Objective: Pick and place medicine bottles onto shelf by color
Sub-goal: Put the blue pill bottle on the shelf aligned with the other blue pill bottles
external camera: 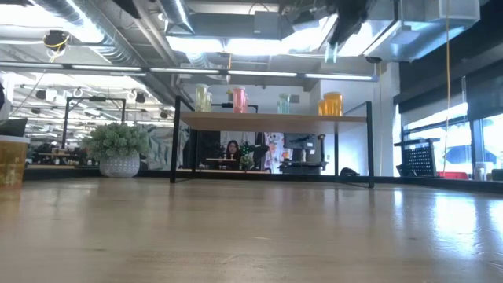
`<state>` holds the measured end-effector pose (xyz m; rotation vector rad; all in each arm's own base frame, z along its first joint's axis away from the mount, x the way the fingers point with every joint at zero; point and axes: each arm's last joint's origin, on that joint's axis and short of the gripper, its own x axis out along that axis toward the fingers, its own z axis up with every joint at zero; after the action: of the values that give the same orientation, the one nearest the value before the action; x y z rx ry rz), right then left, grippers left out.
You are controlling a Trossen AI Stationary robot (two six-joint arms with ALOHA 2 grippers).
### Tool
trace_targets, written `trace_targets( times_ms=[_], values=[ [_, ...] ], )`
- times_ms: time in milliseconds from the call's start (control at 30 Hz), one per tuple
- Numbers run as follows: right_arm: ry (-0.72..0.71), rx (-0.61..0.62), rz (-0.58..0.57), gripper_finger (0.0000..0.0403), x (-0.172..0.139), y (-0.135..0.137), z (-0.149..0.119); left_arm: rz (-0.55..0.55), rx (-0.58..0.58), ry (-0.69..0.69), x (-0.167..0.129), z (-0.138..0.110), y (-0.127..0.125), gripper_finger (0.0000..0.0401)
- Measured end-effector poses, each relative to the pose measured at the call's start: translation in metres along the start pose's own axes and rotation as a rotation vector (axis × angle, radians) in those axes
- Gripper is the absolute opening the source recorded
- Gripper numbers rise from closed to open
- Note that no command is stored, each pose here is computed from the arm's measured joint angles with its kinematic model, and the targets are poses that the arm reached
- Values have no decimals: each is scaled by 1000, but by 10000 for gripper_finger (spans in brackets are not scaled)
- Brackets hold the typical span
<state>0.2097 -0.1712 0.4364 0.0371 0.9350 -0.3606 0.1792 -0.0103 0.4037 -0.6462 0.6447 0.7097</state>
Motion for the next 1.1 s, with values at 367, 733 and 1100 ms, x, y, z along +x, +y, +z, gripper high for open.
trace_targets(
  times_ms=[367, 733, 1100],
  values=[
    [-5, -159, 150, 118, 29, 61, 27, 2, 26, -39, 3, 9, 2, 225],
    [14, -281, 219, 118, 88, 96, 50, -2, 33, -31, 4, 9, 2, 227],
    [113, -296, 237, 112, 134, 96, 51, -5, 59, -26, 4, 9, 2, 225]
  ],
)
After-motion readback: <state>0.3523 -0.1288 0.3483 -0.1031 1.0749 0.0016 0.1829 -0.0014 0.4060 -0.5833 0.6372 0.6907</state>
